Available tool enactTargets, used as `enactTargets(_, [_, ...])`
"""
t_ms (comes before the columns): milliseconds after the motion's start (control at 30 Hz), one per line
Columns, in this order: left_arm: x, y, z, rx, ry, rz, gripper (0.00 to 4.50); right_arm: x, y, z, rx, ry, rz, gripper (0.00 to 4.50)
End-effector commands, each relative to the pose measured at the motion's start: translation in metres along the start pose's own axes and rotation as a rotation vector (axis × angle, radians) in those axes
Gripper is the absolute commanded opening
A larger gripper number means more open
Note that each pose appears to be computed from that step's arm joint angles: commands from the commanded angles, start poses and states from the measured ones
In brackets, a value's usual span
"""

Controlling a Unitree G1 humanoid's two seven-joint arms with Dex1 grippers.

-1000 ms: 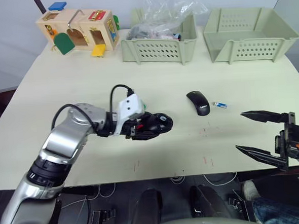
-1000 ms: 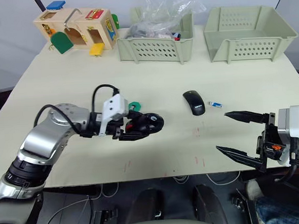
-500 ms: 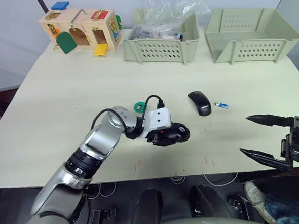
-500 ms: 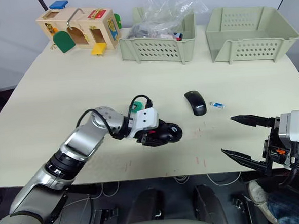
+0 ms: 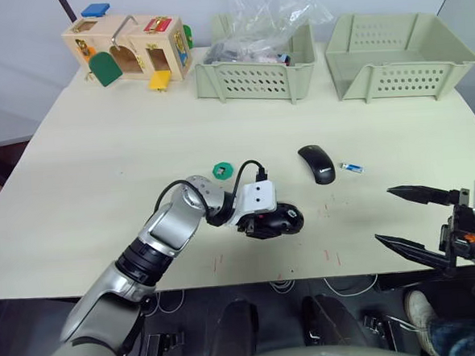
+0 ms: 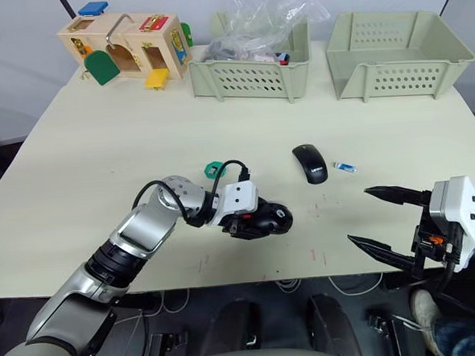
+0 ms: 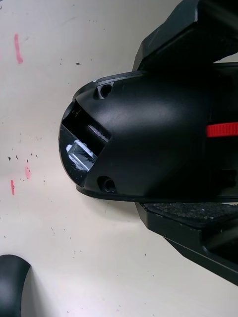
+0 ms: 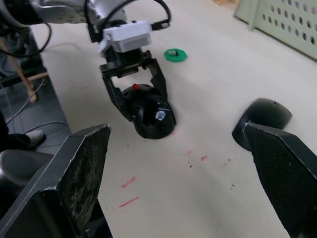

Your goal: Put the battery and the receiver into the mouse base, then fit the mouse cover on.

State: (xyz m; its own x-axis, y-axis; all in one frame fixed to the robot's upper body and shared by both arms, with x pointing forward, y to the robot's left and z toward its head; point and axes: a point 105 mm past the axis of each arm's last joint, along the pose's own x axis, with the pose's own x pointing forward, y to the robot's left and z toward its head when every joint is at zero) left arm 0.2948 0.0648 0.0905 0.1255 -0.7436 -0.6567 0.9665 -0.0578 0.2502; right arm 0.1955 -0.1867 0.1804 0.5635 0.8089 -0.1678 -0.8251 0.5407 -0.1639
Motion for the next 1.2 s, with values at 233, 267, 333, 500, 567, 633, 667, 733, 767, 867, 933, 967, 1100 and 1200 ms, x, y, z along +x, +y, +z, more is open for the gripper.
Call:
enactTargets(233, [0.005, -0.01, -0.007, -0.026, 0.022, -0.022, 2.9, 0.011, -0.03, -0.006, 0.009, 0.054, -0.159, 4.5])
enactTargets(267, [0.005, -0.01, -0.007, -0.027, 0.022, -0.022, 2.9, 0.012, -0.031, -0.007, 0.01, 0.061, -0.164, 4.5])
enactTargets(333, [0.006, -0.009, -0.006, -0.026, 0.02, -0.02, 2.9, 0.017, -0.058, -0.029, 0.06, 0.215, -0.261, 4.5])
enactTargets(500, [0.007, -0.007, -0.002, -0.027, 0.012, -0.019, 2.9, 0.037, -0.096, -0.047, 0.091, 0.306, -0.318, 4.5])
enactTargets(567, [0.008, -0.007, -0.001, -0.028, 0.011, -0.02, 2.9, 0.043, -0.105, -0.051, 0.107, 0.317, -0.319, 4.5])
enactTargets(633, [0.008, -0.006, -0.001, -0.027, 0.011, -0.02, 2.9, 0.046, -0.112, -0.054, 0.104, 0.33, -0.323, 4.5])
enactTargets(667, [0.008, -0.006, -0.001, -0.028, 0.011, -0.02, 2.9, 0.048, -0.115, -0.056, 0.096, 0.34, -0.321, 4.5])
enactTargets(733, [0.008, -0.005, 0.0, -0.028, 0.009, -0.018, 2.9, 0.054, -0.127, -0.059, 0.086, 0.346, -0.324, 4.5])
enactTargets(767, [0.008, -0.006, 0.0, -0.03, 0.009, -0.019, 2.9, 0.058, -0.129, -0.061, 0.092, 0.352, -0.308, 4.5])
enactTargets(867, [0.008, -0.007, 0.001, -0.034, 0.009, -0.02, 2.9, 0.069, -0.135, -0.065, 0.092, 0.375, -0.274, 3.6])
enactTargets(933, [0.008, -0.008, 0.001, -0.036, 0.008, -0.021, 2.9, 0.074, -0.138, -0.067, 0.066, 0.389, -0.271, 2.71])
enactTargets(967, [0.008, -0.008, 0.001, -0.037, 0.008, -0.021, 2.9, 0.077, -0.139, -0.067, 0.061, 0.395, -0.272, 2.71])
enactTargets(1100, [0.008, -0.009, 0.002, -0.038, 0.007, -0.02, 2.9, 0.082, -0.143, -0.07, 0.056, 0.409, -0.285, 2.71])
enactTargets(1200, [0.009, -0.009, 0.003, -0.039, 0.007, -0.019, 2.9, 0.083, -0.144, -0.074, 0.061, 0.43, -0.289, 2.71])
